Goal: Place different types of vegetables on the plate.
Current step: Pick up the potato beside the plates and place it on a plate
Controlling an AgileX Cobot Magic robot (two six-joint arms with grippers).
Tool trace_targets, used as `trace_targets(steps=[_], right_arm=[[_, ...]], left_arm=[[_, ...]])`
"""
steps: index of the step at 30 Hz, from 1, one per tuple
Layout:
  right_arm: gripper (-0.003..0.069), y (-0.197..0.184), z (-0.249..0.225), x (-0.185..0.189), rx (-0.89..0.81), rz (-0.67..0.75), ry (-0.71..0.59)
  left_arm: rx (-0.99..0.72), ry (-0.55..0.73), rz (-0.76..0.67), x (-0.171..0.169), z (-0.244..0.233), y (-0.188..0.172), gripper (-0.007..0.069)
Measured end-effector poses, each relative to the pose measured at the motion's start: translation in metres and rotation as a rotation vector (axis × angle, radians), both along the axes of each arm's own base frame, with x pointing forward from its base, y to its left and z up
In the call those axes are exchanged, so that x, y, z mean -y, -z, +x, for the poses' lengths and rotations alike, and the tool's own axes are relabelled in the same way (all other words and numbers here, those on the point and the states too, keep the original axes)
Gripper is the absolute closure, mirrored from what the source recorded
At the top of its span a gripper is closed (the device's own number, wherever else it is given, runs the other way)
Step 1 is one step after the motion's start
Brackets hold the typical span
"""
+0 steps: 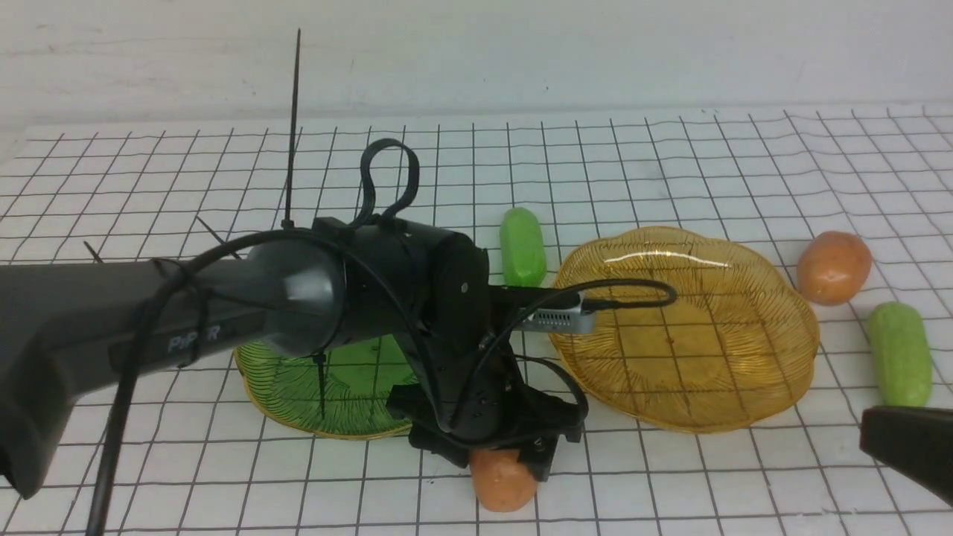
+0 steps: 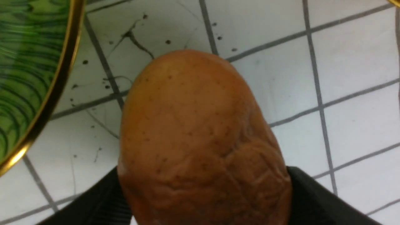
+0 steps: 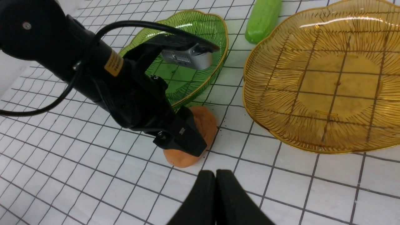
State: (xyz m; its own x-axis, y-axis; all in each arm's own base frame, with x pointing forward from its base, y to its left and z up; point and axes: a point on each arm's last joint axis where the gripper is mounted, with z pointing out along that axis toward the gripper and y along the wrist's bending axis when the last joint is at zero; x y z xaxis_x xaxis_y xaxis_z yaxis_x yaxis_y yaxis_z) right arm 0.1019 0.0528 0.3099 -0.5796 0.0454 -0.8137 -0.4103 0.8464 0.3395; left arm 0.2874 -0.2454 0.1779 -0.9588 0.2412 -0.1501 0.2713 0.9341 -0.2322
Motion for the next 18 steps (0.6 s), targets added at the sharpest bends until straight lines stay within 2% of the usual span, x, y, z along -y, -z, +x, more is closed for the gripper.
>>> trace_targets(steps=[3, 6, 9, 12, 13, 18], right_arm=[[0.0673, 0.0, 0.002, 0.003, 0.022, -0.034, 0.018], [0.0673, -0.002, 0.011, 0.013, 0.075, -0.104, 0.127], [0.0673, -0.007, 0.027, 0.022, 0.049, -0.151, 0.227], [0.0673, -0.018, 0.05, 0.029, -0.029, -0.214, 0.285], [0.0673, -0.019, 0.064, 0.032, -0.101, -0.251, 0.293], [0.0673, -0.02, 0.115, 0.051, -0.324, -0.299, 0.324]], left_arm=[[-0.002, 0.025, 0.004, -0.001, -0.002, -0.005, 0.0088], [0.046, 0.105, -0.017, -0.001, -0.004, -0.033, 0.0088], [0.147, 0.161, -0.072, 0.003, -0.001, -0.068, 0.0088], [0.255, 0.24, -0.118, 0.013, 0.004, -0.098, 0.0088], [0.291, 0.291, -0.124, 0.018, 0.006, -0.104, 0.0088], [0.384, 0.455, -0.134, 0.047, 0.014, -0.116, 0.0088]])
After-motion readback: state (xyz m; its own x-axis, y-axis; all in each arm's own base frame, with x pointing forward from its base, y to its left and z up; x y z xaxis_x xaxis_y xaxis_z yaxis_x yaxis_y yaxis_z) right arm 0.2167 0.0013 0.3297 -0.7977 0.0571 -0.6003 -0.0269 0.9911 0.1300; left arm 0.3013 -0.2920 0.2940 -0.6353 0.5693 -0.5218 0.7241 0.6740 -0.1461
